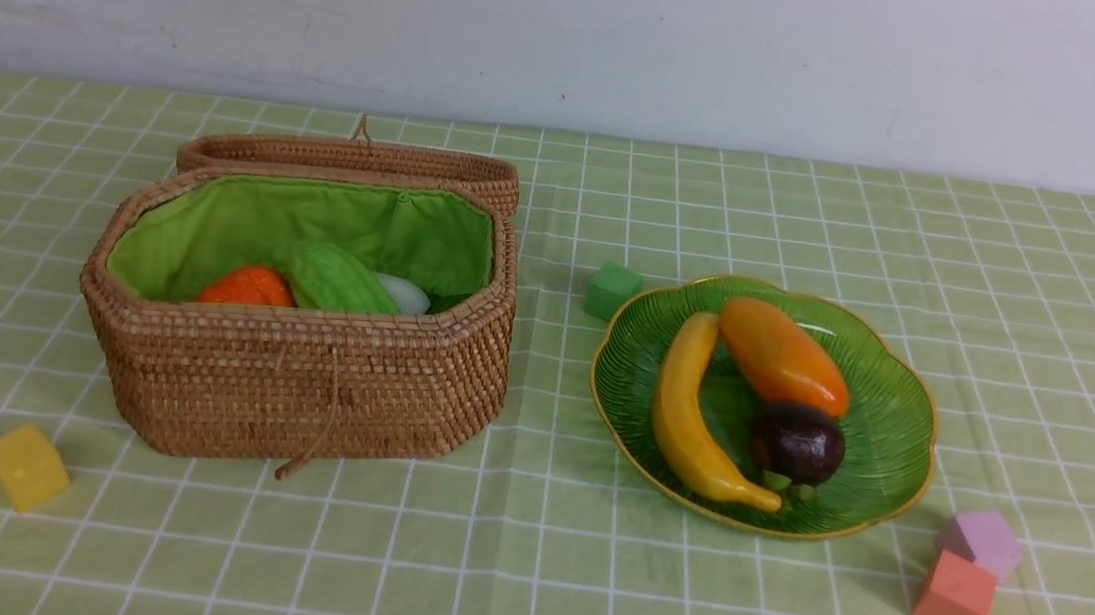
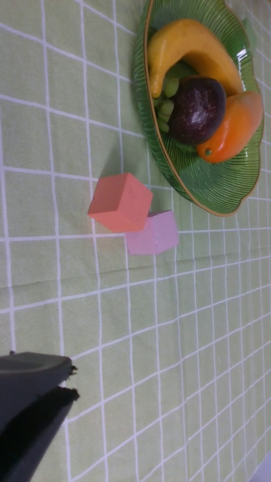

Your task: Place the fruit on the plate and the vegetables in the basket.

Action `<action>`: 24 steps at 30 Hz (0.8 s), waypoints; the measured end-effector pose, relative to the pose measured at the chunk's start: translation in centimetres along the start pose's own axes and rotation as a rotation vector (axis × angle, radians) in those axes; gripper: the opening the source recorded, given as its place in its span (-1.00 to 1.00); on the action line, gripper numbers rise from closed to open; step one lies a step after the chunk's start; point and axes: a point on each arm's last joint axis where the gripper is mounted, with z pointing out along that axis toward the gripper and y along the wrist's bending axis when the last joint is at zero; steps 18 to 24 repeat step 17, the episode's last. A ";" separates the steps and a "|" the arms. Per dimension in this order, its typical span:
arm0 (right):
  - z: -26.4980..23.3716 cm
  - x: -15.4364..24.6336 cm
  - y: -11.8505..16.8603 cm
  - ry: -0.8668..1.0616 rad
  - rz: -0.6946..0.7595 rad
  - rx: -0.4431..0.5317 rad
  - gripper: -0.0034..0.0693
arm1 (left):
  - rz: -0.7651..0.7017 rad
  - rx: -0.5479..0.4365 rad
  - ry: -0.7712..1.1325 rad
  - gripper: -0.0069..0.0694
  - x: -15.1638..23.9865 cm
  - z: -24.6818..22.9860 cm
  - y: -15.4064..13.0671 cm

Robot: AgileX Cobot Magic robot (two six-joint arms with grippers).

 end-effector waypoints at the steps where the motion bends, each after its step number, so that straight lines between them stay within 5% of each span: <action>1: 0.0 0.0 0.0 0.000 0.000 0.000 -0.71 | 0.000 0.000 0.000 -0.19 0.0 0.0 0.0; 24: 0.0 0.0 0.0 -0.002 0.000 0.000 -0.65 | 0.000 0.000 0.000 -0.19 0.0 0.0 0.0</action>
